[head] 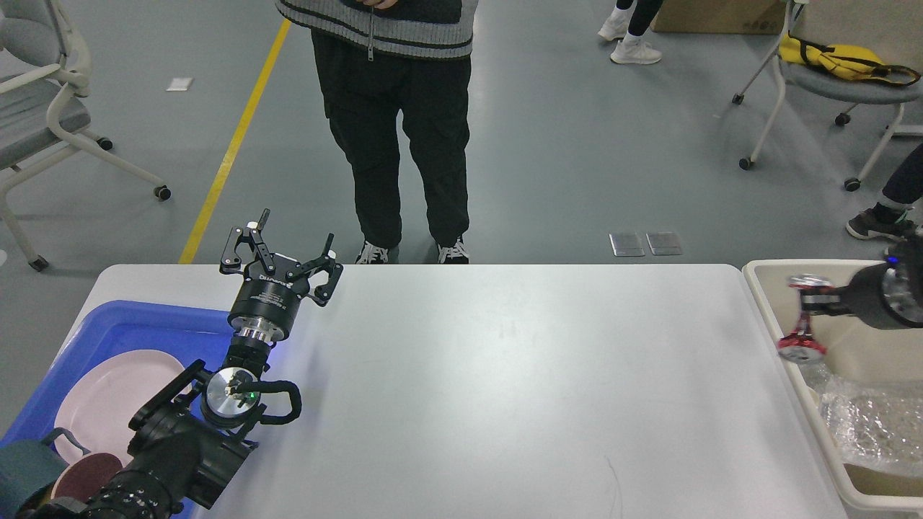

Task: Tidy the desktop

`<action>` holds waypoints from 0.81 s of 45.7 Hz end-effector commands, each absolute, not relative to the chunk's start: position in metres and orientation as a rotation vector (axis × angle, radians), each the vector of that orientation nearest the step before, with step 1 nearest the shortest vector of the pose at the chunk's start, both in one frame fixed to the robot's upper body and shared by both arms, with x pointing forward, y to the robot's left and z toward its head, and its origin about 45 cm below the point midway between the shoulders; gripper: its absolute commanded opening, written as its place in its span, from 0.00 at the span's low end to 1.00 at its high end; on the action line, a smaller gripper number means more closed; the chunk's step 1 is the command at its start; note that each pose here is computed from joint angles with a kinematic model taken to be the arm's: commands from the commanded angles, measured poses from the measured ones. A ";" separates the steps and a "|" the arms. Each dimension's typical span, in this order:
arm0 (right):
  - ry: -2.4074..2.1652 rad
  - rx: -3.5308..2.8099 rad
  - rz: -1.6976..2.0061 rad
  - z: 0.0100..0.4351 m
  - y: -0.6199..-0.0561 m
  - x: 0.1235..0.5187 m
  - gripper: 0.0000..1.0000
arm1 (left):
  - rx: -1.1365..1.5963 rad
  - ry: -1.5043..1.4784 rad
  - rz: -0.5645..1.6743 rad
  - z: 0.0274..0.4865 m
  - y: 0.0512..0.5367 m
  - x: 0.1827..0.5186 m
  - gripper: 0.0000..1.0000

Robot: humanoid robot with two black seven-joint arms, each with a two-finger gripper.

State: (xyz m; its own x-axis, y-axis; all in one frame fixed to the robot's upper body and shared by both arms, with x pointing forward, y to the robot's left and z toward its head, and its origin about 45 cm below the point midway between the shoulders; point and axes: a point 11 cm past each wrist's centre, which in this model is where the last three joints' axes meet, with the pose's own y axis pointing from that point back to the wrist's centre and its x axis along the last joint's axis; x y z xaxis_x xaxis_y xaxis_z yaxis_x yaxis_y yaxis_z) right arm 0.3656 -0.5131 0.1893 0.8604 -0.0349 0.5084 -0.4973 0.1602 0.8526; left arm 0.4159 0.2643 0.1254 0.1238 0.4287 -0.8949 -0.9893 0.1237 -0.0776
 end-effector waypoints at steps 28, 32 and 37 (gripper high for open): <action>-0.825 1.257 0.390 0.089 -0.534 0.341 1.00 | -0.851 0.851 1.240 0.125 0.264 0.416 0.97; -0.831 1.224 0.381 0.093 -0.543 0.339 1.00 | -0.851 0.851 1.240 0.125 0.264 0.416 0.97; -0.843 1.211 0.377 0.096 -0.545 0.339 1.00 | -0.851 0.851 1.240 0.125 0.264 0.416 0.97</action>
State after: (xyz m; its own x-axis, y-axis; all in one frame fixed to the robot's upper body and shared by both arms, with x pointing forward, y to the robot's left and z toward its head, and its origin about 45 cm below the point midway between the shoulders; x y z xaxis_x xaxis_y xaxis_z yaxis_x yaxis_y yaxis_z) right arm 0.3390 -0.5420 0.0930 0.6573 -0.1690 0.7344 -0.6662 0.3252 0.6711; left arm 0.4159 0.2643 0.1254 0.1238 0.4286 -0.8949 -0.9893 0.1236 -0.0777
